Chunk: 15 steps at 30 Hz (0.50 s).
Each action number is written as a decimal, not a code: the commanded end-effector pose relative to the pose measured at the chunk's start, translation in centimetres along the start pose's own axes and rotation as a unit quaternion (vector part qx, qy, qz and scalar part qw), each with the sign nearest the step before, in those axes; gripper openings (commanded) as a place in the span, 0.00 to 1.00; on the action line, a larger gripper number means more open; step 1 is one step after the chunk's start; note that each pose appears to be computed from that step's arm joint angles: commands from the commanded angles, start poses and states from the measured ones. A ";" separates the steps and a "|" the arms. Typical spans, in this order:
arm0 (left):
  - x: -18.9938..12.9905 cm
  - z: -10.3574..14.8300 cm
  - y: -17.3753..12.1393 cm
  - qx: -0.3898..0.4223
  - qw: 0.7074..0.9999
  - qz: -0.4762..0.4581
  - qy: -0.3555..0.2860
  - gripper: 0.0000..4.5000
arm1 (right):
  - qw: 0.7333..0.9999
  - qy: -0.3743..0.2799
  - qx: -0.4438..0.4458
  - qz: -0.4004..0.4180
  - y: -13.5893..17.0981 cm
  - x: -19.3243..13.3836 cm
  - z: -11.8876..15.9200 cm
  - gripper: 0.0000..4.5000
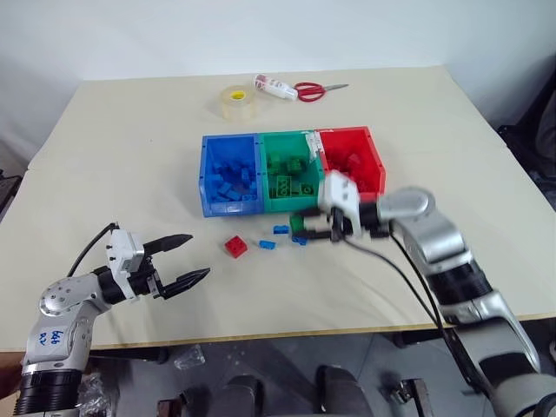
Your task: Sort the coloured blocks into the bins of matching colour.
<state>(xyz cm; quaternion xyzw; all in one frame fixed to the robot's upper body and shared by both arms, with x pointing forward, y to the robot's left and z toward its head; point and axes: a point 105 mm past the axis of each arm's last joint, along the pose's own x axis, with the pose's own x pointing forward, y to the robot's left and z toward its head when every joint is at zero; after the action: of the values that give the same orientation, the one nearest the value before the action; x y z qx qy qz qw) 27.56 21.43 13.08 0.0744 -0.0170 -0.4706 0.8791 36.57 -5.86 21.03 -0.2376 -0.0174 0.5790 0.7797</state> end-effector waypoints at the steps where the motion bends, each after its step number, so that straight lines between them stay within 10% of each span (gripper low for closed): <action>1: 0.2 0.6 0.0 0.010 1.000 -0.004 -0.015 1.00 | 0.997 -0.020 -0.011 -0.067 -3.2 0.2 1.0 0.36; 4: 0.4 0.6 0.0 0.010 1.000 -0.006 -0.016 1.00 | 0.995 -0.017 -0.017 -0.096 -4.8 0.7 1.0 0.36; 11: 0.6 0.7 -0.2 0.011 1.000 -0.010 -0.020 1.00 | 0.992 -0.019 -0.024 -0.126 -6.1 0.6 1.0 0.96; 15: 0.5 0.6 -0.2 0.010 1.000 -0.012 -0.019 1.00 | 0.992 -0.028 -0.029 -0.116 -5.7 -0.2 1.3 0.99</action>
<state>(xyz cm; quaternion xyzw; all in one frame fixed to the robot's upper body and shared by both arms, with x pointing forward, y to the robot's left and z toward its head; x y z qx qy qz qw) 27.75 20.89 13.21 0.0726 -0.0242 -0.4789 0.8745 41.89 -6.69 22.16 -0.2398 -0.0420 0.4870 0.8388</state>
